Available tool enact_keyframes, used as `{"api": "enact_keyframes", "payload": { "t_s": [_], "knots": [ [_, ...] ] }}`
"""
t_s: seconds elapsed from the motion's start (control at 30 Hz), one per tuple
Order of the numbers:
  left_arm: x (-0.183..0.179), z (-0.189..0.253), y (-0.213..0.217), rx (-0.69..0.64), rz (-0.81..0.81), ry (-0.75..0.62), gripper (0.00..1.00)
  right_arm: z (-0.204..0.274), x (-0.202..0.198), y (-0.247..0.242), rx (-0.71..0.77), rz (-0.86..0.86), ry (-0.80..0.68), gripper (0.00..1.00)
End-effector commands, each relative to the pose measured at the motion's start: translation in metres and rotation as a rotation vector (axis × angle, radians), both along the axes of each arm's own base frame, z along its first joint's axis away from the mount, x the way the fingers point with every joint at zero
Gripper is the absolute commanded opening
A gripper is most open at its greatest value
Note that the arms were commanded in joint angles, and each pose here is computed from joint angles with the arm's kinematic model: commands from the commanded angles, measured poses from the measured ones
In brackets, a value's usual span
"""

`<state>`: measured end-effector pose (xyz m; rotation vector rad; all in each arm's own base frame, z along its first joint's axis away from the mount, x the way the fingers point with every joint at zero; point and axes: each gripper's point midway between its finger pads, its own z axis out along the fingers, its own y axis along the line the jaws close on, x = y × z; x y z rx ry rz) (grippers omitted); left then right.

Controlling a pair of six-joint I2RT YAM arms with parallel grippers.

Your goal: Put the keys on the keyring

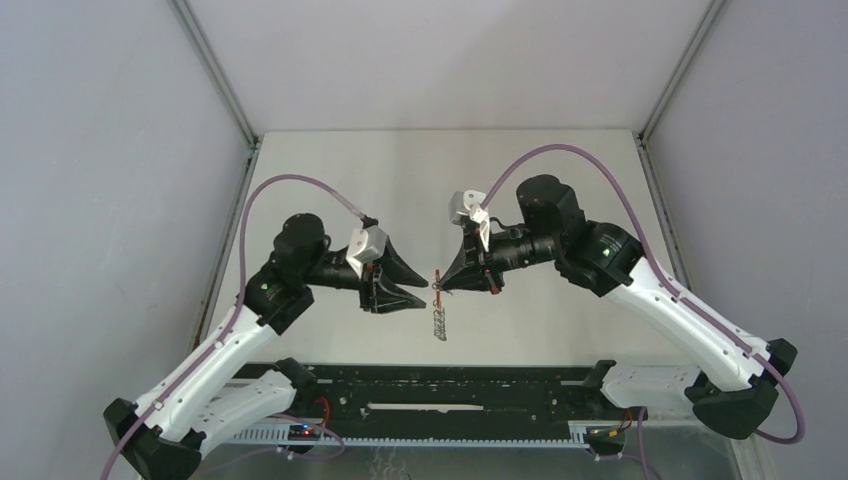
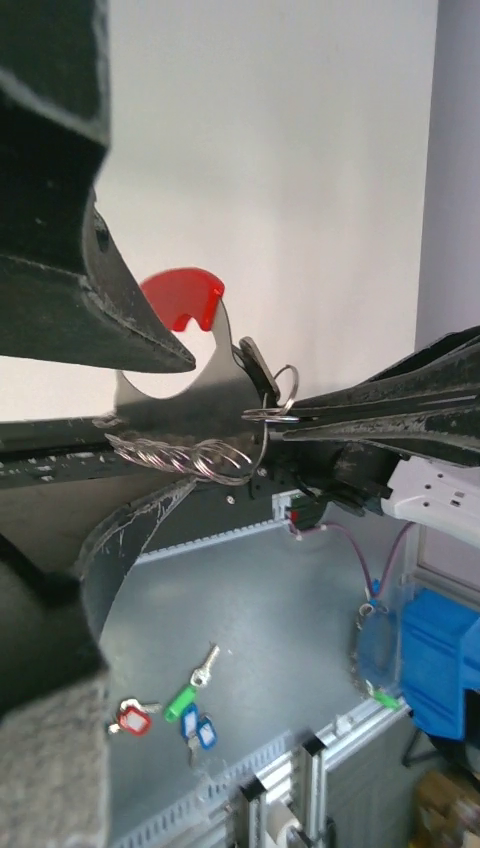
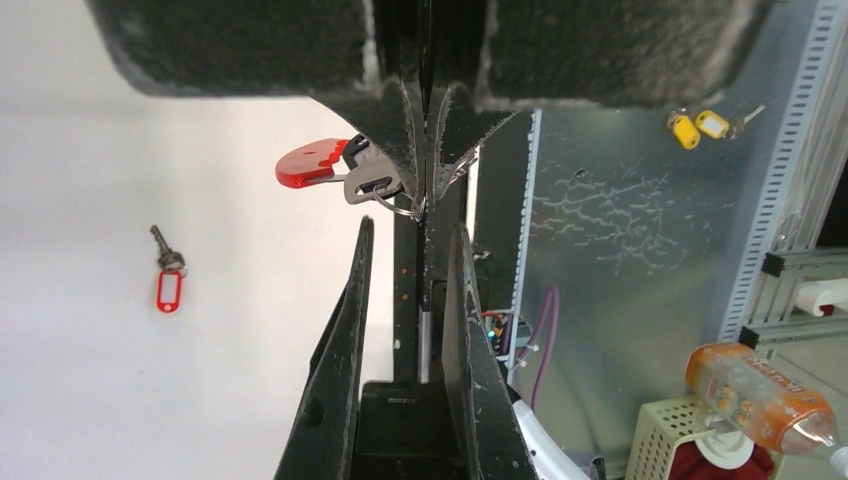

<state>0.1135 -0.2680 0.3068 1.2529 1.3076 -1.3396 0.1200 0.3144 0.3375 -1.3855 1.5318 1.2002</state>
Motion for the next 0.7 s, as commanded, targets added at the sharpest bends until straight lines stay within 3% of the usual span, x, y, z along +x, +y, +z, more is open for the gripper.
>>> {"api": "enact_keyframes", "payload": {
  "t_s": [0.0, 0.23, 0.47, 0.67],
  "knots": [
    [-0.01, 0.018, 0.02, 0.03, -0.03, -0.183, 0.47, 0.018, -0.007, -0.002, 0.002, 0.056, -0.006, 0.0],
    [0.005, 0.027, 0.028, 0.063, -0.04, -0.468, 0.49, 0.015, -0.026, 0.001, -0.03, 0.181, 0.086, 0.0],
    [-0.006, 0.031, 0.017, 0.025, -0.152, -0.617, 0.5, 0.017, -0.038, 0.009, -0.021, 0.261, 0.134, 0.0],
    [-0.017, 0.03, 0.012, 0.015, -0.218, -0.65, 0.51, 0.017, -0.044, 0.014, -0.019, 0.307, 0.163, 0.0]
  ]
}}
